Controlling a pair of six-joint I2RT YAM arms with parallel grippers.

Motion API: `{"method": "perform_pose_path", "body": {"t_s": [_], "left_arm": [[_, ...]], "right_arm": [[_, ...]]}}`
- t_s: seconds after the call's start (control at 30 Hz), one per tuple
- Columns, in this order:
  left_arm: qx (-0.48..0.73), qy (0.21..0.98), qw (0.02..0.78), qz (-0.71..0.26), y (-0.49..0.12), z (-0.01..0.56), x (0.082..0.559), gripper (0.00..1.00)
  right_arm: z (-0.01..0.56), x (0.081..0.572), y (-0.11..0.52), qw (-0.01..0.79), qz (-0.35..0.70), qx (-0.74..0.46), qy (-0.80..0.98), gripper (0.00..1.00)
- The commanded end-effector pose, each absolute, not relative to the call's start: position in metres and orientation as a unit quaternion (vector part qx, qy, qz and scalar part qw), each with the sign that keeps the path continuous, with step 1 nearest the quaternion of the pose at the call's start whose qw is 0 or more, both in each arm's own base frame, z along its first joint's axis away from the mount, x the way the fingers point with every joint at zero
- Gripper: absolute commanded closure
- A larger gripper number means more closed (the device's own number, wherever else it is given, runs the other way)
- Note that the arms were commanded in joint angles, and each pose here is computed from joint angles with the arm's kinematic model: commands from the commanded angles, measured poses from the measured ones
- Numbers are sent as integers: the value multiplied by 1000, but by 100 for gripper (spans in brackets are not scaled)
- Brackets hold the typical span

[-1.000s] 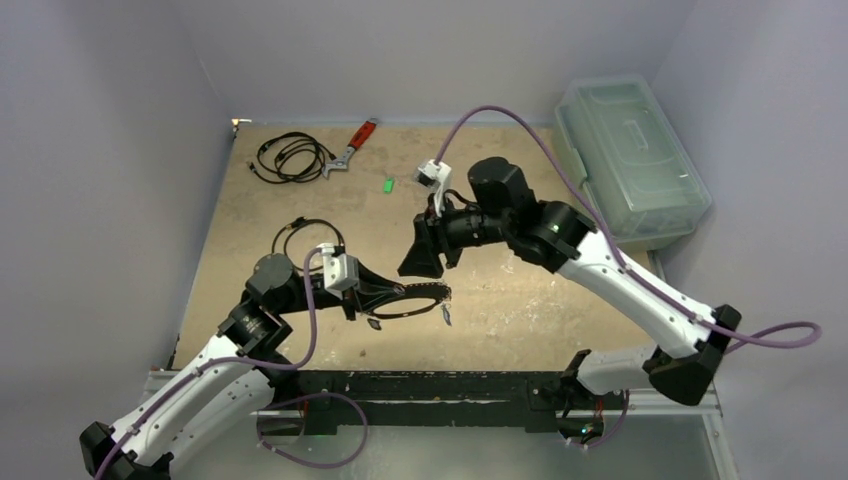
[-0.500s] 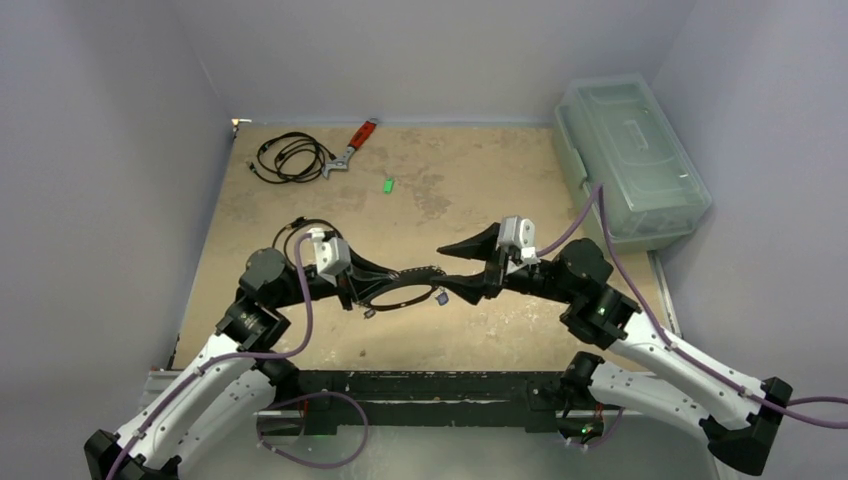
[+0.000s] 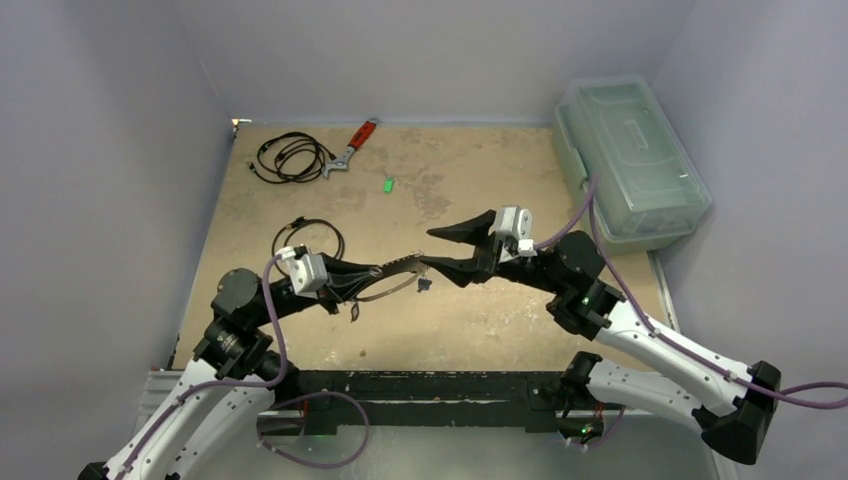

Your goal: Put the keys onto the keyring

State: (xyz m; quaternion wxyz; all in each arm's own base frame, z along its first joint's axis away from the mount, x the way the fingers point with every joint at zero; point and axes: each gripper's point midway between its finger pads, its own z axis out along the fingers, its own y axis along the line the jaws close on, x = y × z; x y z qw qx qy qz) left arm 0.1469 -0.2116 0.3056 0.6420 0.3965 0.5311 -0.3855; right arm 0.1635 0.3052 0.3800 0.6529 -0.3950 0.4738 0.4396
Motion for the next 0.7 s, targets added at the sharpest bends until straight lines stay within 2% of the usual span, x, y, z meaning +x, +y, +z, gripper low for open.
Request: {"method": "perform_pose_path", "body": {"t_s": [0.0,0.17,0.47,0.67], "left_arm": [[386,524,656,-383,-211,315,153,100],[386,537,631,-405,-218,310,152,100],[404,528,609,-434,-226,307,142,100],[410,525,600,-443,-228,306,139,100]], "right_arm": [[386,135,312,668,460,-451,372,51],[372,116,329,690,430,-480,329,53],[355,130,348,683,411,-489,355,44],[354,132,356,675,422,-485,361,43]]}}
